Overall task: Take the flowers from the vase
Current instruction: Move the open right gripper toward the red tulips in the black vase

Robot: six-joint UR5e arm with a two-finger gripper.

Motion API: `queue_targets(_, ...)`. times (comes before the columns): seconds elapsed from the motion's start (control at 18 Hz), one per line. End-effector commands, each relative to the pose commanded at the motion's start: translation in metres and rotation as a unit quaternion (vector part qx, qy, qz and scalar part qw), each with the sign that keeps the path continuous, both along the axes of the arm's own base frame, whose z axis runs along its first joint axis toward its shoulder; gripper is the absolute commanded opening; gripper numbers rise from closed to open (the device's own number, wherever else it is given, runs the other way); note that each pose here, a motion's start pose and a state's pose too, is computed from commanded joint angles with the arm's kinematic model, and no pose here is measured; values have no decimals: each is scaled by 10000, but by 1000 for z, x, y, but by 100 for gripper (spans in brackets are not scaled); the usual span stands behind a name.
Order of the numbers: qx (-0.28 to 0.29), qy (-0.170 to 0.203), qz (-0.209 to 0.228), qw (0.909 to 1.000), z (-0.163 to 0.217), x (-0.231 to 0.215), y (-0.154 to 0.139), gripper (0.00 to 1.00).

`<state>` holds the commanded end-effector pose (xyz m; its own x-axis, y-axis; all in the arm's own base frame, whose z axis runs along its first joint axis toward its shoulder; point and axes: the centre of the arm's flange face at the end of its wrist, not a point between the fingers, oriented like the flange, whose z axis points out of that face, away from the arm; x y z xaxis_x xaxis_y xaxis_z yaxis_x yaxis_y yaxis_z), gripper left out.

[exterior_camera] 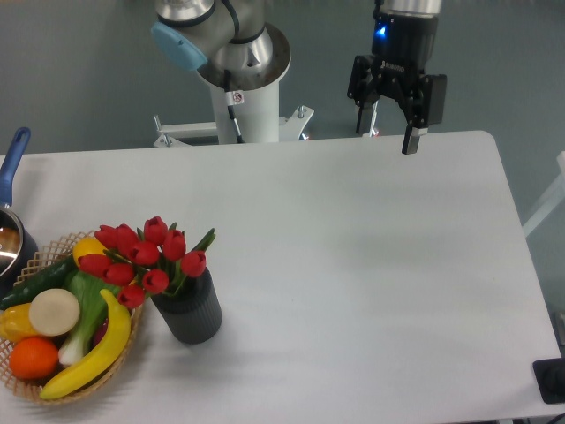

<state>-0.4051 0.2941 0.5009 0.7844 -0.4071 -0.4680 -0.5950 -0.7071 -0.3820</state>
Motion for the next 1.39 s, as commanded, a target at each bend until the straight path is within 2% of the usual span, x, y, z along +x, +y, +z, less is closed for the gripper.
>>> queue_targets(0.56, 175, -185, 39, 9997, -4, 7, 4, 100)
queue_targets(0.78, 524, -673, 371, 9957, -7, 11, 9, 100)
queue_targets(0.89, 784, -1133, 618, 9885, -14, 15, 12, 100)
queue_targets(1.0, 1157, -1689, 836, 9752, -22, 17, 16, 100)
queue_targets(1.22, 1353, -2109, 922, 9637, -37, 28, 18, 100)
queue_targets(1.28, 1440, -2387, 1141, 9536, -37, 32, 19, 100)
queue_targets(1.39, 1515, -2460, 1180, 9501, -38, 36, 23, 100)
